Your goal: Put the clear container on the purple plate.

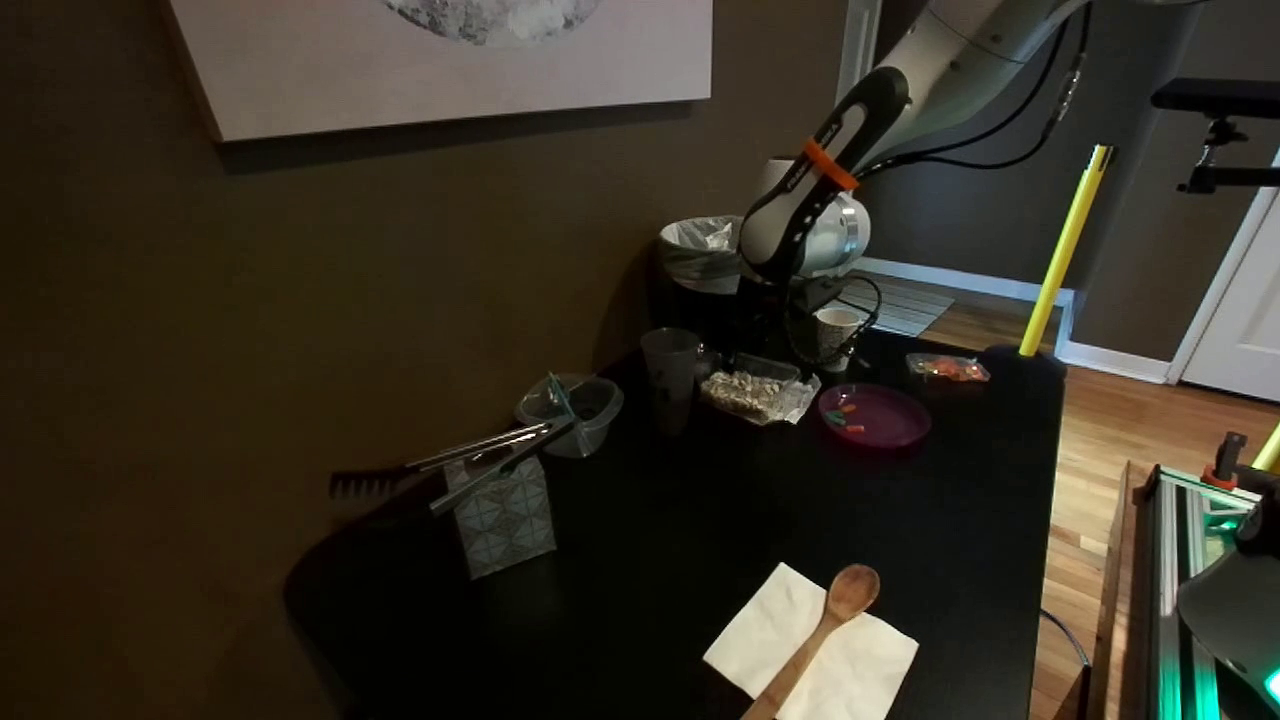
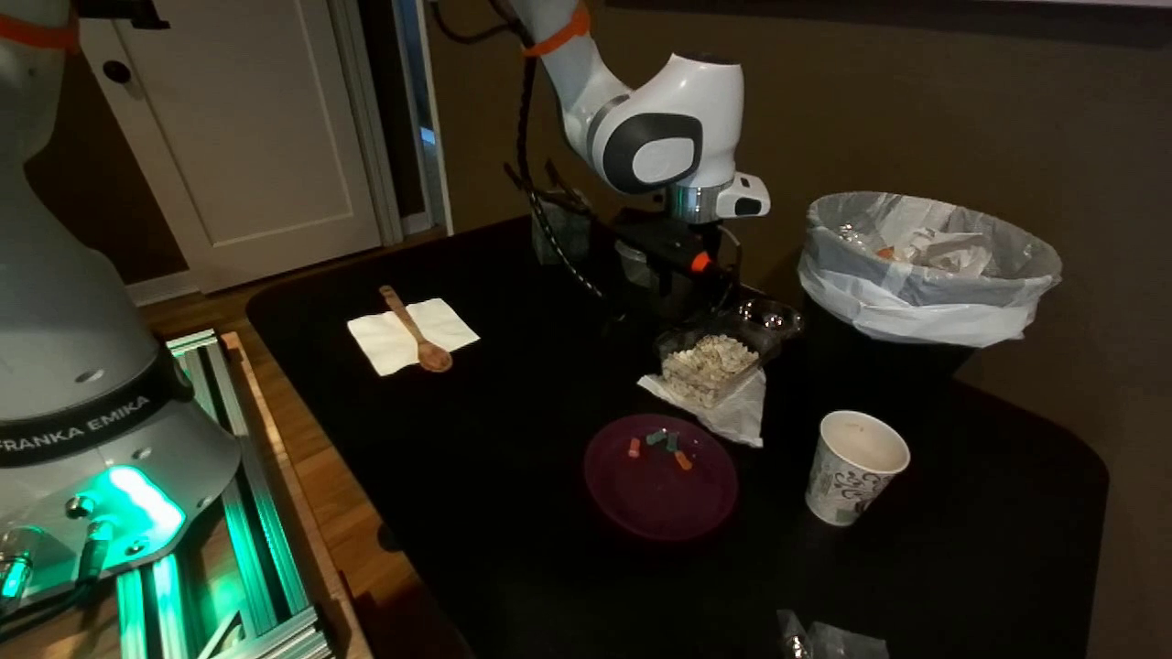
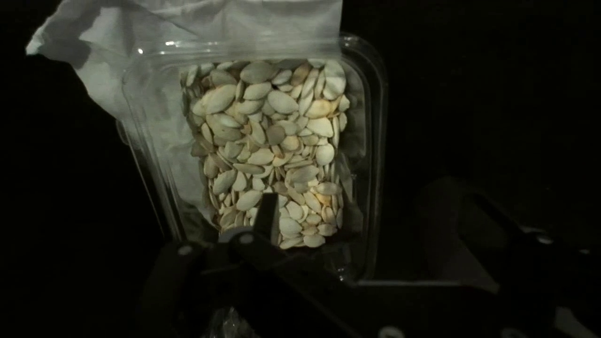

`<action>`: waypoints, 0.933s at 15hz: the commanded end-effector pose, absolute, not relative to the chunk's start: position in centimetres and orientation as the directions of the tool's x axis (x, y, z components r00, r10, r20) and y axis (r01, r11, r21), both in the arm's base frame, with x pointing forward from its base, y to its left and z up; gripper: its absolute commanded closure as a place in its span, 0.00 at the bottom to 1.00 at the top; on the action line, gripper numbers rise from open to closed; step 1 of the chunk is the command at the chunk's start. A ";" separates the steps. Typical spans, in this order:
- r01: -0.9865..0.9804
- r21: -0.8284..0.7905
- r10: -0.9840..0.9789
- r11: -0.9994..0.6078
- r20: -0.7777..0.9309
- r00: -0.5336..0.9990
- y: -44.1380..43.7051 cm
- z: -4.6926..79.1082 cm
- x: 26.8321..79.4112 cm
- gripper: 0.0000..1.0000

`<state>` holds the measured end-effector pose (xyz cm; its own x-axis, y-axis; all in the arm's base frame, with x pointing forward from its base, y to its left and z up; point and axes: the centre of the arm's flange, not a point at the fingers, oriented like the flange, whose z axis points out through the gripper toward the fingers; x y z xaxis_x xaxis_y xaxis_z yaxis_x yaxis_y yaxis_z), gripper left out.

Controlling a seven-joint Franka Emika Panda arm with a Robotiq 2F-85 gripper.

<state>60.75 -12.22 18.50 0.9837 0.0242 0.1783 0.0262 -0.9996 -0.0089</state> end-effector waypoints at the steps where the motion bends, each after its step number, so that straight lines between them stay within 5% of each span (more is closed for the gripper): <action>1: 0.036 -0.012 0.033 -0.999 0.182 0.983 -12.3 15.6 61.1 0.14; 8: 0.057 -0.024 0.052 -0.998 0.157 0.986 -11.1 13.3 61.5 0.28; 10: 0.060 -0.023 0.056 -0.998 0.157 0.986 -11.0 13.0 61.9 0.42; 14: 0.063 -0.016 0.060 -0.998 0.159 0.985 -11.0 12.5 62.4 0.56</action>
<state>61.58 -10.75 13.64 0.9875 0.0564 0.1475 0.0607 -0.9979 -0.0247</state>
